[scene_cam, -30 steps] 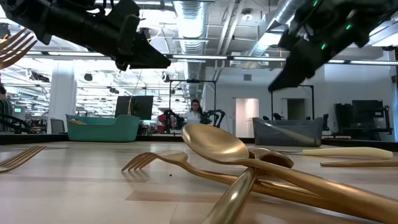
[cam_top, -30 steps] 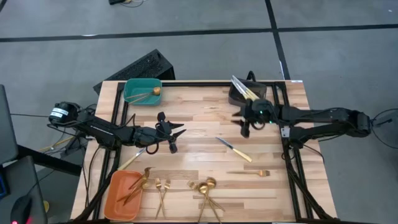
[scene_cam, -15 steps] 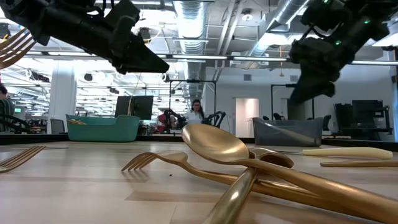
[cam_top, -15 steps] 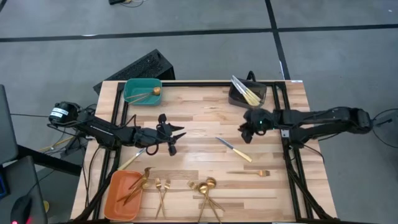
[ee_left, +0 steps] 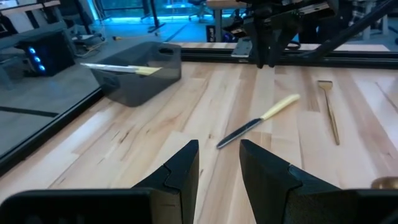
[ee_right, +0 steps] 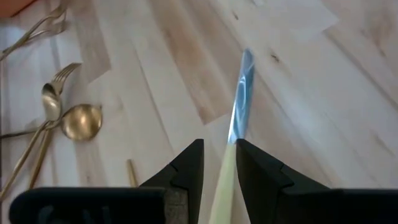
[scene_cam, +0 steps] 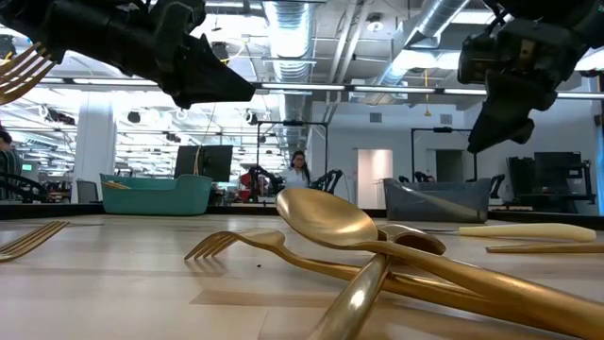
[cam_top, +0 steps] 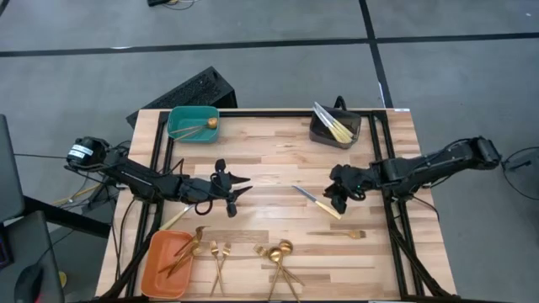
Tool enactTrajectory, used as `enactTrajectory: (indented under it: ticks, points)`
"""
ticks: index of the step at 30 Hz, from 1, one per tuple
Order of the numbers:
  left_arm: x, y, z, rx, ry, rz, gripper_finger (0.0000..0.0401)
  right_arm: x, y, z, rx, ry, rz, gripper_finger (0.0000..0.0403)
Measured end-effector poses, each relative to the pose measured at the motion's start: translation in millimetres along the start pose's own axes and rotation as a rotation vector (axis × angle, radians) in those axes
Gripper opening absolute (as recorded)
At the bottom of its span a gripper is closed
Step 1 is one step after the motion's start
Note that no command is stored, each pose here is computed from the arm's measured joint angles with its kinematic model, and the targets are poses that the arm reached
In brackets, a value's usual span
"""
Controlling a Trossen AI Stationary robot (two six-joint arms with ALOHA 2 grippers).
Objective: Sort silverware by color (type)
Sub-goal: Put the right knife into the black bin
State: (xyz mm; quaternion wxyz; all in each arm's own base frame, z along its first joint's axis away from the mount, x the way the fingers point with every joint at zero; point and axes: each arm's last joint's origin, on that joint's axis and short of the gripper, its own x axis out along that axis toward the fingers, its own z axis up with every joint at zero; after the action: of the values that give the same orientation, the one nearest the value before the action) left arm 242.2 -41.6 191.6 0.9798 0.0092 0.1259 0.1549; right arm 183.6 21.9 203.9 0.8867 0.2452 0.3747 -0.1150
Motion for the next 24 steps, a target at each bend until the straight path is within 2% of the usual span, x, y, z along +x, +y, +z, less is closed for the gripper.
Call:
enactTrajectory:
  ticks: [13,21,24]
  points:
    - [1.8,4.0,1.7,0.036,-0.013,0.033,0.0104,0.5,-5.5,3.3,-0.005,-0.017,-0.037,0.0118]
    - [-2.5,3.1,1.6,0.029,0.006,0.027,0.0104,0.4,-1.5,10.6,0.014,-0.046,0.068,0.0118]
    - [-2.9,3.7,0.3,0.041,0.017,0.056,0.0104,0.8,-4.4,11.4,0.027,-0.026,0.076,0.0118]
